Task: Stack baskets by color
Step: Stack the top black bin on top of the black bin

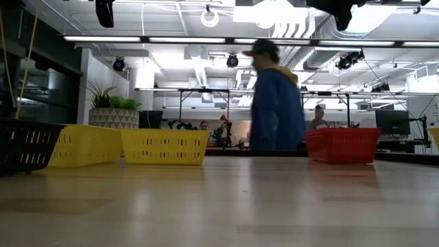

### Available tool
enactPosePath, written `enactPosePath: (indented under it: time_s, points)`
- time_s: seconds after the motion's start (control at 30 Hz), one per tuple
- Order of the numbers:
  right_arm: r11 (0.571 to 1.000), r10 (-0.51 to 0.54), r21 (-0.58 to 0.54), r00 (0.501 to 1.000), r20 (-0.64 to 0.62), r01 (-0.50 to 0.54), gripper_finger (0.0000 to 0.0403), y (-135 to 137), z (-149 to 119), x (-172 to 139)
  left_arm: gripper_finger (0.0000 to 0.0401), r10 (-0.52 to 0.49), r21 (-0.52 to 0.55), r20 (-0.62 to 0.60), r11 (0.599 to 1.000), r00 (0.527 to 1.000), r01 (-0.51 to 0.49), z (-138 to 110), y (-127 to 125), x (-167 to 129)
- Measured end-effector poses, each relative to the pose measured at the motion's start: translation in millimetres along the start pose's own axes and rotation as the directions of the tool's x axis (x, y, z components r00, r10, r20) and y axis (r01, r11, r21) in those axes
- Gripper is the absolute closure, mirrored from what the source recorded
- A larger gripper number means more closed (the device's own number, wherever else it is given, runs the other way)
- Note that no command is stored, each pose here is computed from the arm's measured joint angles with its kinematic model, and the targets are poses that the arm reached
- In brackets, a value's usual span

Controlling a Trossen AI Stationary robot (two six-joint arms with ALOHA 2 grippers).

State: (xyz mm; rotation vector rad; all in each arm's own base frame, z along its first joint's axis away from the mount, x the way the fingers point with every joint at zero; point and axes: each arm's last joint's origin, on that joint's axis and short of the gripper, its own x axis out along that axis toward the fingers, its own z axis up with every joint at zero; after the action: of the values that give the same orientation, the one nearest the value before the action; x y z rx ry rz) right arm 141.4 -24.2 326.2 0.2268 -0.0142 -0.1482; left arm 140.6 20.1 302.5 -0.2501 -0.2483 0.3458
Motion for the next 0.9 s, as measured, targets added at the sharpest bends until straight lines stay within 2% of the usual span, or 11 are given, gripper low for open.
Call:
enactPosePath:
  time_s: [0.27, 0.37, 0.43, 0.5, 0.53, 0.67, 0.8, 0.9]
  points:
    - [0.999, -0.001, 0.043, 1.000, 0.010, 0.001, 0.0218, 0.1, 1.0, -0.1, 0.0400, -0.006, -0.001, -0.032, 1.000, 0.999, 0.006, 1.2, -1.4, 2.1]
    - [0.999, -0.001, 0.045, 1.000, 0.010, 0.001, 0.0218, 0.1, 0.9, 0.0, 0.0384, 0.024, 0.028, -0.176, 0.999, 0.984, -0.020, 7.1, -5.9, 11.1]
    - [0.999, -0.002, 0.045, 1.000, 0.011, 0.001, 0.0218, 0.1, 1.0, -0.1, 0.0364, 0.044, 0.080, -0.322, 0.997, 0.946, -0.019, 8.4, -10.0, 18.6]
    - [0.999, -0.001, 0.049, 1.000, 0.010, 0.001, 0.0218, 0.1, 0.9, 0.0, 0.0338, 0.046, 0.122, -0.482, 0.992, 0.875, 0.015, 7.3, -15.1, 24.9]
    - [0.998, -0.002, 0.061, 1.000, 0.011, 0.001, 0.0218, 0.1, 1.0, -0.1, 0.0324, 0.045, 0.134, -0.565, 0.990, 0.824, 0.037, 5.4, -17.4, 26.7]
    - [0.997, -0.002, 0.081, 1.000, 0.010, 0.001, 0.0218, 0.1, 1.0, -0.1, 0.0265, 0.023, 0.133, -0.808, 0.981, 0.588, 0.143, -7.2, -27.1, 30.4]
    - [0.997, -0.003, 0.079, 1.000, 0.007, 0.002, 0.0218, 0.0, 0.6, -0.1, 0.0219, -0.037, 0.058, -0.923, 0.971, 0.383, 0.233, -32.0, -41.1, 31.0]
    - [0.997, -0.003, 0.079, 1.000, 0.005, 0.003, 0.0218, -0.1, 0.4, 0.0, 0.0200, -0.067, 0.010, -0.969, 0.951, 0.239, 0.308, -52.0, -56.0, 28.8]
